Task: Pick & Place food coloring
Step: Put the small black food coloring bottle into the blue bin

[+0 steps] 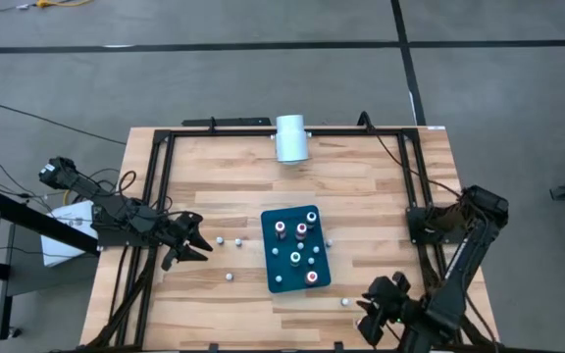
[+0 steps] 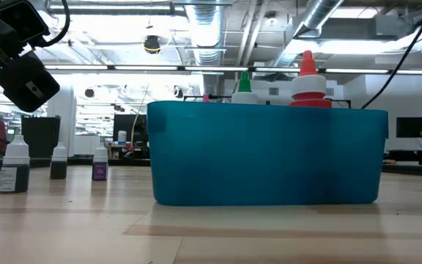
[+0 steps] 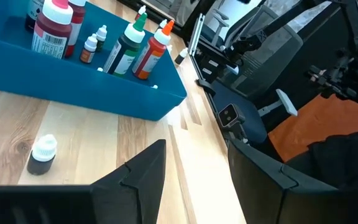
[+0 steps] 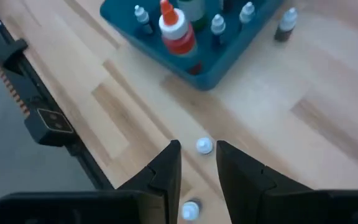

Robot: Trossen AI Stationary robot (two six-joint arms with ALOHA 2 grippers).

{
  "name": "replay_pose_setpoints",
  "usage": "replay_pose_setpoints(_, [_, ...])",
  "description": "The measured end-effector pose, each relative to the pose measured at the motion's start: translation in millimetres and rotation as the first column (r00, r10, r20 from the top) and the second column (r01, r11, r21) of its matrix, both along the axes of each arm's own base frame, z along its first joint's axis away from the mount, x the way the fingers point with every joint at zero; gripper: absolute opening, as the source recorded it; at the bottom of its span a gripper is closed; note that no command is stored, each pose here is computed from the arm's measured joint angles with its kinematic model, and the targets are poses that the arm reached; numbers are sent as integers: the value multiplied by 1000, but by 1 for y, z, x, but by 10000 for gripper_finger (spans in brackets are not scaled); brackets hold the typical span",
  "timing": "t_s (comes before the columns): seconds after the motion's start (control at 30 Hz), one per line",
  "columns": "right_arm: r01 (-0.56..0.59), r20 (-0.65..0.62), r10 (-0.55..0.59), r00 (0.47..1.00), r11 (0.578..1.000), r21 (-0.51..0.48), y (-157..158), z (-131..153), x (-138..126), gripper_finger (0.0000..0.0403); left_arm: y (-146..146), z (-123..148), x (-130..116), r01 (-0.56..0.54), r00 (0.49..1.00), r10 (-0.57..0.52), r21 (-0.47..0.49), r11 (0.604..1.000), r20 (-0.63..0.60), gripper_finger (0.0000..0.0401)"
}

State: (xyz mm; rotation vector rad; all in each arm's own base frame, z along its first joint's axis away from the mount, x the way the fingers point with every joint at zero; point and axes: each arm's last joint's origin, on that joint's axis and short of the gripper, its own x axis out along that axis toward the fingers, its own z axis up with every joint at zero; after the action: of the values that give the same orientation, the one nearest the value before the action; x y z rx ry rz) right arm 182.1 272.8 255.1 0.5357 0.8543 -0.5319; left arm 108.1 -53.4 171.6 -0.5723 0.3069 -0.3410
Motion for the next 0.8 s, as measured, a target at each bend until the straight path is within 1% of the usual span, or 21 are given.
replay_pose_setpoints(0.03, [1,8,-1,1000,1000,-3,3,-3,-2,93,0,0,0,0,1000,0,0,1000,0,165])
replay_pose_setpoints(0.13, [25,34,-26,999,1000,12,12,-15,3,93,0,0,0,0,1000,0,1,1000,-1,165])
replay_pose_setpoints(0.47, [38,-7,-39,999,996,-75,33,-76,21,93,0,-1,0,-1,1000,1,3,1000,-12,165])
replay_pose_setpoints(0.57, [83,-9,-84,996,993,-78,34,-88,24,93,0,-1,0,-3,1000,3,-8,1000,-18,165])
replay_pose_setpoints(0.67, [116,-5,-117,993,990,-73,34,-90,23,93,0,-1,0,-7,1000,7,-23,1000,-25,165])
replay_pose_setpoints(0.8, [116,4,-116,993,991,-69,33,-84,20,93,0,-1,0,-7,1000,6,-25,1000,-25,165])
